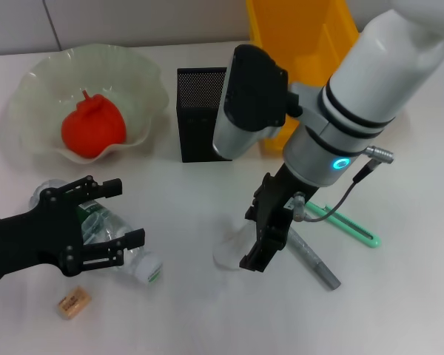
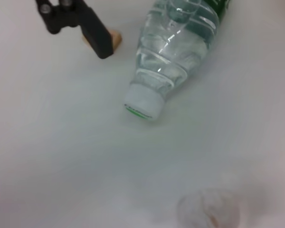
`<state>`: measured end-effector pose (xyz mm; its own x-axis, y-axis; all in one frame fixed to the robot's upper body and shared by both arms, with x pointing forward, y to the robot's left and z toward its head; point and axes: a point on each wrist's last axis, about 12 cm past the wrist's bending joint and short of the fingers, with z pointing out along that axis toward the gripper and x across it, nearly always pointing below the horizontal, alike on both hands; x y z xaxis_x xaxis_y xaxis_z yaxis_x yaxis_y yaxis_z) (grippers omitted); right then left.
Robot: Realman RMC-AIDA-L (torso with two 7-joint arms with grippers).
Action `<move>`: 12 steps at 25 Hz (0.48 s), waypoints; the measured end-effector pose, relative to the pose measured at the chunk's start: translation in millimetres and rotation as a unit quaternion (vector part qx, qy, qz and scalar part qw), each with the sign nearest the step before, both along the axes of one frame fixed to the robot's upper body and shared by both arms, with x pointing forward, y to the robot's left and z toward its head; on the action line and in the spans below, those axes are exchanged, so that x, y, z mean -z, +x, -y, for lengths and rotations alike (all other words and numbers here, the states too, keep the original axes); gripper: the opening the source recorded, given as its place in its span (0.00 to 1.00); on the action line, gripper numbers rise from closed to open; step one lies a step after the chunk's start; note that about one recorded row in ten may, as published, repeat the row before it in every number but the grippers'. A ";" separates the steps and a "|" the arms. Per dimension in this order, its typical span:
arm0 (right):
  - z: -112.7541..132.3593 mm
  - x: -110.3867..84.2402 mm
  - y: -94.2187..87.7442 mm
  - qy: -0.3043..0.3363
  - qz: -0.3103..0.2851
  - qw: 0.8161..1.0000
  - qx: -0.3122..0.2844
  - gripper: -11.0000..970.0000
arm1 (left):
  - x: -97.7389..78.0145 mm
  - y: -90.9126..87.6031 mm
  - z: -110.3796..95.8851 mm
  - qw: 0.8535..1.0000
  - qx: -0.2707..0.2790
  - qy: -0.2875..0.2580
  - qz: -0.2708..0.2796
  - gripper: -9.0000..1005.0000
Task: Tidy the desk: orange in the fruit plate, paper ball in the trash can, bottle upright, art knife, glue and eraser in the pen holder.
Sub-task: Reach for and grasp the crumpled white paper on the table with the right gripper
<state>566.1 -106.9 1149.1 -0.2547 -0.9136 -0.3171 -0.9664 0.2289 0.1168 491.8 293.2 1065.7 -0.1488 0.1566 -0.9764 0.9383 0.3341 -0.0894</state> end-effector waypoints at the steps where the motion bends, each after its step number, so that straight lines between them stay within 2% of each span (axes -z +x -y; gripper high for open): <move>1: -1.3 1.8 0.2 -0.002 0.003 1.000 -0.001 0.86 | 0.0 0.5 0.6 1.000 0.002 0.001 0.000 0.86; 12: -9.7 12.7 -2.2 -0.012 0.015 1.000 -0.011 0.86 | 1.0 0.7 4.2 1.000 0.012 0.006 -0.003 0.86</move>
<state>563.9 -97.2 1136.4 -0.2248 -0.9262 -0.3027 -0.9743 0.2096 0.0823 492.5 289.0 1064.7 -0.1503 0.1712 -0.9737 0.9454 0.3131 -0.0908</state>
